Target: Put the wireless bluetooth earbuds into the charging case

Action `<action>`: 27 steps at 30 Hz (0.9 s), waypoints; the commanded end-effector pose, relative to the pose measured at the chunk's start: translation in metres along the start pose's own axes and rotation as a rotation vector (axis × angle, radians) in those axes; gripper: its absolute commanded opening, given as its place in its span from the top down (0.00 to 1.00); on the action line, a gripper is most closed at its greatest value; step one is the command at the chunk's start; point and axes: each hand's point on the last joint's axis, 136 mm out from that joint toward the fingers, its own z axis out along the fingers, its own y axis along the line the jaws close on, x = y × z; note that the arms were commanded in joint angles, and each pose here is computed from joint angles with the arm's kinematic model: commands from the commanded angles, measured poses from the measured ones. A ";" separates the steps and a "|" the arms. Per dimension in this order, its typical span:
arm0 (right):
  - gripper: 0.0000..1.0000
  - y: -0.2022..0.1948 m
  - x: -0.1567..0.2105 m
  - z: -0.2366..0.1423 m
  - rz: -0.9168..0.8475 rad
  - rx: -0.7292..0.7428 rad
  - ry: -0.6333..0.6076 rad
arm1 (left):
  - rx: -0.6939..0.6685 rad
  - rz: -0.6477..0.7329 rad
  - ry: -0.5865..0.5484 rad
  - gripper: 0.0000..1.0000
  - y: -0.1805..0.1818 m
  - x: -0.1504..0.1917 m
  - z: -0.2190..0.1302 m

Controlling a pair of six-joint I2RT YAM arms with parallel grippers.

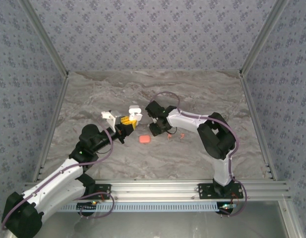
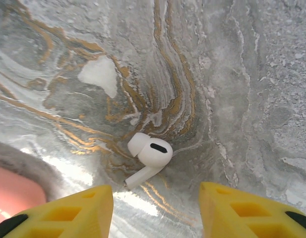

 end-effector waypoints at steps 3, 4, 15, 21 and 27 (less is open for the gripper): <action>0.49 0.001 -0.017 -0.012 0.026 -0.036 -0.025 | 0.007 0.008 -0.027 1.00 -0.004 -0.006 -0.004; 0.49 0.001 -0.018 -0.010 0.029 -0.035 -0.020 | 0.006 0.008 -0.028 1.00 -0.004 -0.006 -0.004; 0.55 0.002 -0.019 0.016 0.041 -0.020 0.021 | 0.000 0.013 -0.030 1.00 -0.004 -0.007 -0.007; 0.61 0.004 -0.012 0.025 0.031 -0.016 0.047 | -0.001 0.011 -0.028 1.00 -0.003 -0.005 -0.006; 0.71 0.006 -0.009 0.026 0.021 -0.015 0.054 | -0.001 0.011 -0.026 1.00 -0.003 -0.005 -0.007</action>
